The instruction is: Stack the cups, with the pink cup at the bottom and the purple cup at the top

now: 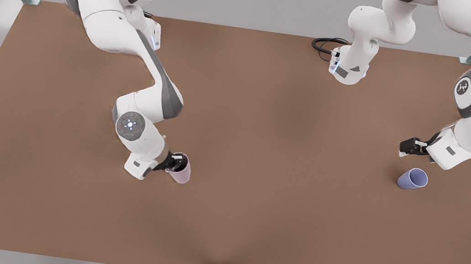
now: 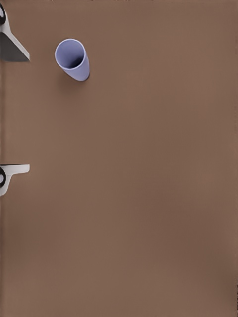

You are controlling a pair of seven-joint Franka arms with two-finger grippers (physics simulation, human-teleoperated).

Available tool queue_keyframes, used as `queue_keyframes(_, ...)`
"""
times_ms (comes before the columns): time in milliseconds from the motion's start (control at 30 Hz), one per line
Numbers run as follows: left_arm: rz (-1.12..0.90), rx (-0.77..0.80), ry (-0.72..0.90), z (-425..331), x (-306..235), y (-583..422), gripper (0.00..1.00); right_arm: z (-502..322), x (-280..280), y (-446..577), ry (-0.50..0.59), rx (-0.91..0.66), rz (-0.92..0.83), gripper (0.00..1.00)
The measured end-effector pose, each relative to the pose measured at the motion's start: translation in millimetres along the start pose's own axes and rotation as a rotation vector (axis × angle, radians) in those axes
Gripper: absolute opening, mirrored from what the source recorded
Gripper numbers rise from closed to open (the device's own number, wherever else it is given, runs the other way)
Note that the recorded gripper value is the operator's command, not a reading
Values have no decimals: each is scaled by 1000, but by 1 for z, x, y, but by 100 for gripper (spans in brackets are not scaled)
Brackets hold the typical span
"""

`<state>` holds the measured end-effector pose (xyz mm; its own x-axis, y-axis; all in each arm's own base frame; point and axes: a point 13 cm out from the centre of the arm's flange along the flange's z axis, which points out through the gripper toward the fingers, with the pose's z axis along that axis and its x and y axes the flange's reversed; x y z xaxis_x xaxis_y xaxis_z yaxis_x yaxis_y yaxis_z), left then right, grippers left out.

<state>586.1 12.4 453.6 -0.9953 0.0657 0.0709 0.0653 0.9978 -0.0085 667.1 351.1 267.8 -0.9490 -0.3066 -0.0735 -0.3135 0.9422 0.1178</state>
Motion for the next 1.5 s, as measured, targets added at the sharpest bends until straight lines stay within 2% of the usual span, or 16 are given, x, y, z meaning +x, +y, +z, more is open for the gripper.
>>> queue_keyframes(133,-51,8,11,-6,11,27,100,13,-19,137,-10,-64,-20,21)
queue_keyframes(333,-53,45,58,17,8,16,100,77,3,230,84,-220,156,21)
queue_keyframes(467,-54,45,100,64,2,14,100,105,9,246,114,-247,287,21)
queue_keyframes(567,-70,47,118,108,2,26,100,120,14,245,123,-204,367,21)
queue_keyframes(667,-129,52,127,157,12,70,100,142,23,245,144,-164,440,21)
queue_keyframes(833,-186,40,79,194,13,127,100,167,29,239,169,-138,553,21)
queue_keyframes(933,-233,22,49,211,4,183,100,182,40,250,175,-112,586,100)
queue_keyframes(1167,-219,9,46,249,13,230,100,189,41,256,162,-106,677,100)
queue_keyframes(1367,-158,14,88,292,41,248,100,154,29,260,143,-133,735,100)
queue_keyframes(1433,-140,12,96,308,47,254,100,91,-10,210,101,-171,806,100)
queue_keyframes(1500,-118,10,96,316,50,256,100,-21,-39,99,35,-164,898,100)
